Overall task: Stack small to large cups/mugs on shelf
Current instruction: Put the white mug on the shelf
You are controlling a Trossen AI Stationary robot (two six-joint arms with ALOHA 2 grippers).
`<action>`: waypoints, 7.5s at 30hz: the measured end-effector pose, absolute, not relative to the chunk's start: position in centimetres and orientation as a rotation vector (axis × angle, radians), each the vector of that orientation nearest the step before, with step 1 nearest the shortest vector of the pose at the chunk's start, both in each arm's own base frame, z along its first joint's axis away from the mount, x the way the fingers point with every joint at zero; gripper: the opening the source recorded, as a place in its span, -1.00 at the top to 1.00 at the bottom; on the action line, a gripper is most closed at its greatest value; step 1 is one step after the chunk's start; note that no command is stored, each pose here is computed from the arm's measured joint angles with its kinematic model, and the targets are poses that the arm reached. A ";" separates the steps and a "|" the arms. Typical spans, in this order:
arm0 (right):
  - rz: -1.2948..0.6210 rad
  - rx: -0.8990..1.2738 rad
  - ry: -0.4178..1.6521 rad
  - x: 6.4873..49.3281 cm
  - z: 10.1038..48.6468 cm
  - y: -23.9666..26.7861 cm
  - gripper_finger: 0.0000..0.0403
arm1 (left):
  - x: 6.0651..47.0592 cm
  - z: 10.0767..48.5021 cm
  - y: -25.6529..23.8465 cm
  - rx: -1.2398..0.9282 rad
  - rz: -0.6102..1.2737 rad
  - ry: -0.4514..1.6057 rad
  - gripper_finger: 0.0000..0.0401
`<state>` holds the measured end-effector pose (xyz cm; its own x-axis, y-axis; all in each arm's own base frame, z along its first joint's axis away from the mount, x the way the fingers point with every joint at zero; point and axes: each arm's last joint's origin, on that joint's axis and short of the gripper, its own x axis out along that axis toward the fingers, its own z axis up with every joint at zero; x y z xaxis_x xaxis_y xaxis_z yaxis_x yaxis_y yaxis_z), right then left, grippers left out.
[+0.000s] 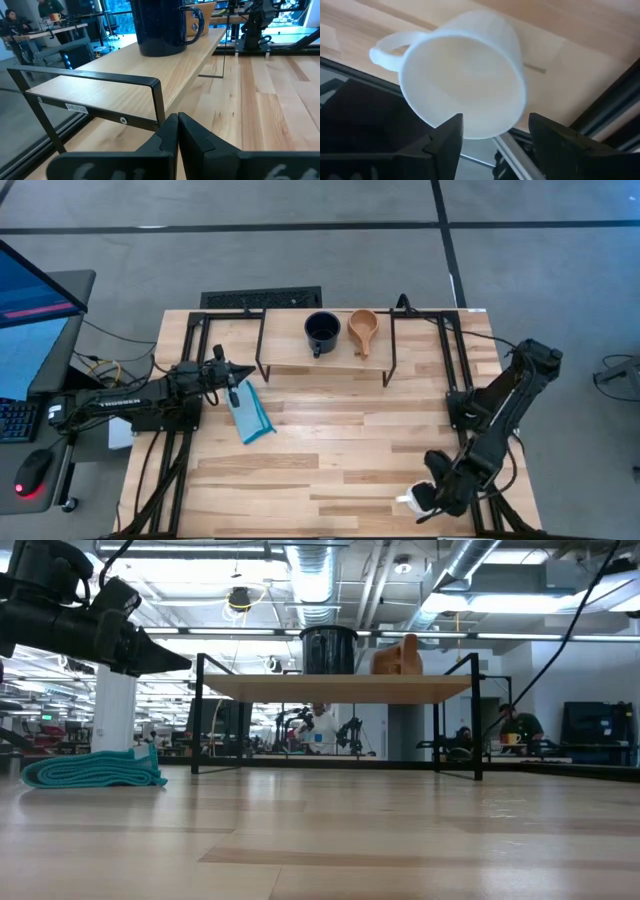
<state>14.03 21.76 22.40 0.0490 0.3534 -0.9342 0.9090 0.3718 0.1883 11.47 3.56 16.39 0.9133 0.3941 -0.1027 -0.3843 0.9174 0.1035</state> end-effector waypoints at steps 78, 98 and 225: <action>-0.205 0.747 1.015 30.7 24.6 7.5 0.95 | 11.4 15.9 3.6 0.123 0.395 0.188 1.00; -0.083 0.331 1.280 43.2 25.5 10.5 0.95 | 11.3 16.1 3.4 0.123 0.367 0.159 1.00; -0.026 0.032 0.174 15.4 20.1 4.4 0.93 | 11.4 17.0 3.1 0.171 0.243 0.060 1.00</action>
